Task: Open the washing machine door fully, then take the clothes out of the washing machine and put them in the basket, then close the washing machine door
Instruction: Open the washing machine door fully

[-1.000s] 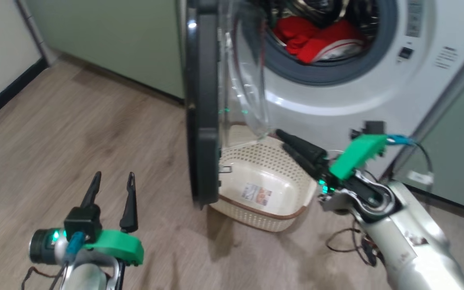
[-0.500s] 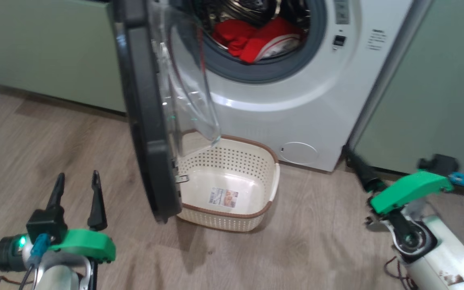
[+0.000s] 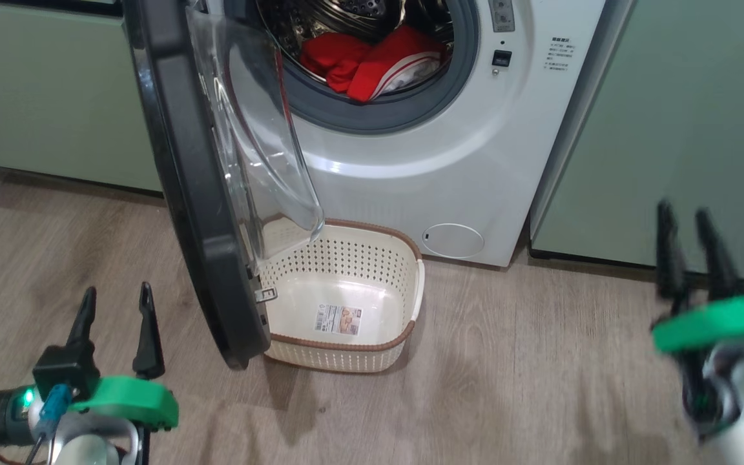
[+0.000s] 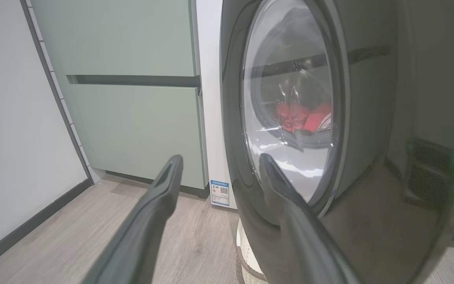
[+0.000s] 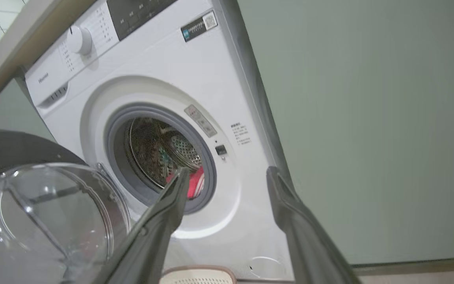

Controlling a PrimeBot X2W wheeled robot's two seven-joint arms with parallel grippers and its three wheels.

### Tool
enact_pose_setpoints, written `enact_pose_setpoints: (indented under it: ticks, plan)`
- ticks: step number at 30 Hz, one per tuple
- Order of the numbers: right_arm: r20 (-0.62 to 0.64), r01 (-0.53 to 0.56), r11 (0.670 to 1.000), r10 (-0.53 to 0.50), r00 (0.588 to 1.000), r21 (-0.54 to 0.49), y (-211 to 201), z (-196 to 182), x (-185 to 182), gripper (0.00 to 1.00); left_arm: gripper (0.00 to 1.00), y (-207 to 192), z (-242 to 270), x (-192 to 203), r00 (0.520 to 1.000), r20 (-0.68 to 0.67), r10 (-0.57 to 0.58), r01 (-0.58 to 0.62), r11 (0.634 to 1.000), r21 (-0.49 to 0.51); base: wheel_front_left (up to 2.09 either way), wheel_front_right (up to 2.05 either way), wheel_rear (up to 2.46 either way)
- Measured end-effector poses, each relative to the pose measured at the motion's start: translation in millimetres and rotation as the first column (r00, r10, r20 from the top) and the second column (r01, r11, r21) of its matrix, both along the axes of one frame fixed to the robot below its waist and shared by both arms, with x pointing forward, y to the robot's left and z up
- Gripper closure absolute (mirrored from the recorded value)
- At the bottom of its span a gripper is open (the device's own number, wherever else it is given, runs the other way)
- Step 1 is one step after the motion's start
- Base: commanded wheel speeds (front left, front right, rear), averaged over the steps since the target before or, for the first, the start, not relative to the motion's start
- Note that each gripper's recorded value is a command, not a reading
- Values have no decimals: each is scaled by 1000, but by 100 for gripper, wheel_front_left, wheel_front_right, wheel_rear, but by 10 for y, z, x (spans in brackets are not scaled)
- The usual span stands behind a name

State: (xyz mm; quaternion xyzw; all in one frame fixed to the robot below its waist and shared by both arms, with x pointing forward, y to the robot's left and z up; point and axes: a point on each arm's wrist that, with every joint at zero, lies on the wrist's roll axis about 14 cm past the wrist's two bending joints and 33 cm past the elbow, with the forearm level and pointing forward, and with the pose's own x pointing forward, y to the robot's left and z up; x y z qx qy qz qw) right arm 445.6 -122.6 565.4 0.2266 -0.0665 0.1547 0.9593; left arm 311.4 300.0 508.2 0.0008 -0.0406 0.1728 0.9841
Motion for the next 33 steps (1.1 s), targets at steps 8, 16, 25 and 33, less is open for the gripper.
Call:
enact_pose_setpoints:
  ticks: [8,16,25,33]
  plan:
    - [-37,0,985,-6,999,-170,37,-403,-364,0,0,-13,-1,-13,1000,4,-10,10,1000,-8,0,0,0]
    - [-74,-28,968,10,997,-249,86,-619,-545,0,0,13,-14,-38,1000,2,-4,4,1000,-11,0,0,0]
    - [-84,-16,968,-5,996,-251,69,-654,-565,0,0,1,-35,-54,1000,-2,-10,10,1000,-19,0,0,0]
    - [-89,-12,969,-11,996,-248,60,-670,-539,0,0,21,-65,-78,1000,-10,-7,6,1000,-23,0,0,0]
